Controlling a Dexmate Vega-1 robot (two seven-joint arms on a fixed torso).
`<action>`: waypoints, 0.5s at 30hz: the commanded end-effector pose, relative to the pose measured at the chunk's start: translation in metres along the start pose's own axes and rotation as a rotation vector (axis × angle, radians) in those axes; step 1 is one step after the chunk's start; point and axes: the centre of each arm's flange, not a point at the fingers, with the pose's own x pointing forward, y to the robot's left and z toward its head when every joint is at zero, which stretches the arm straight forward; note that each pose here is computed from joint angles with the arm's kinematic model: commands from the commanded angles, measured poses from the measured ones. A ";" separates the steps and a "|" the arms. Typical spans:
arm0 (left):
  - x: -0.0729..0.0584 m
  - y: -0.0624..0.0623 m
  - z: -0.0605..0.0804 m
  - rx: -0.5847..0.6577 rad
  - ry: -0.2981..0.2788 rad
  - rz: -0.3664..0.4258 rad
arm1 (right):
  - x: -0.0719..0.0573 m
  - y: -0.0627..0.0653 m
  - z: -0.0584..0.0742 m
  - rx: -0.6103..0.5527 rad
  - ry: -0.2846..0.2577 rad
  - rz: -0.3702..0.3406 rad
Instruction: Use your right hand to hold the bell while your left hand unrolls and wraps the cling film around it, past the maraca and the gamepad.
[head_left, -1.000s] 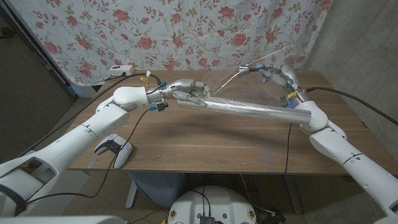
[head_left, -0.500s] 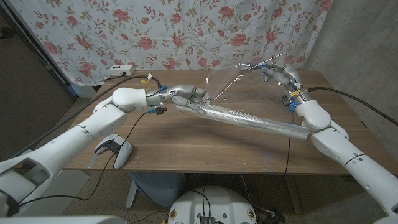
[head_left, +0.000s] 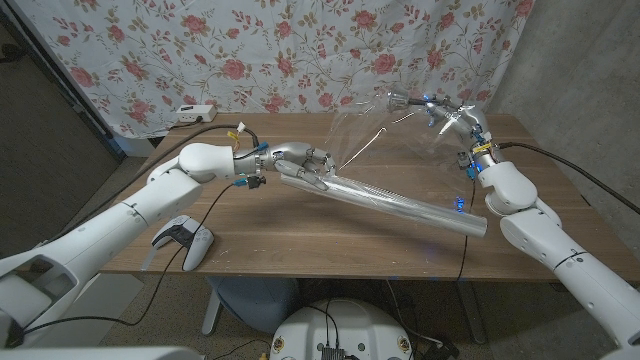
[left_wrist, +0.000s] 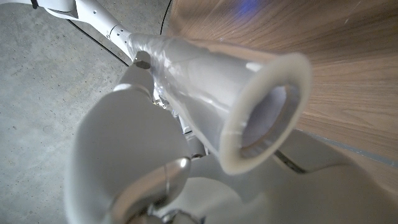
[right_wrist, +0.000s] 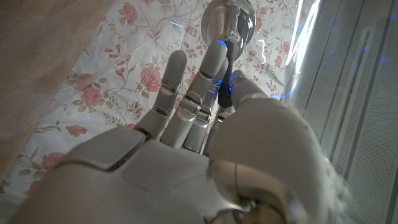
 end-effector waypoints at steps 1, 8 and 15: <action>0.004 0.001 -0.004 0.004 0.027 -0.022 | -0.008 0.010 0.014 0.150 -0.050 0.057; 0.004 0.004 -0.002 0.022 0.044 -0.012 | -0.013 0.021 0.020 0.167 -0.056 0.100; 0.004 0.008 0.001 0.034 0.060 -0.024 | -0.016 0.030 0.024 0.172 -0.059 0.141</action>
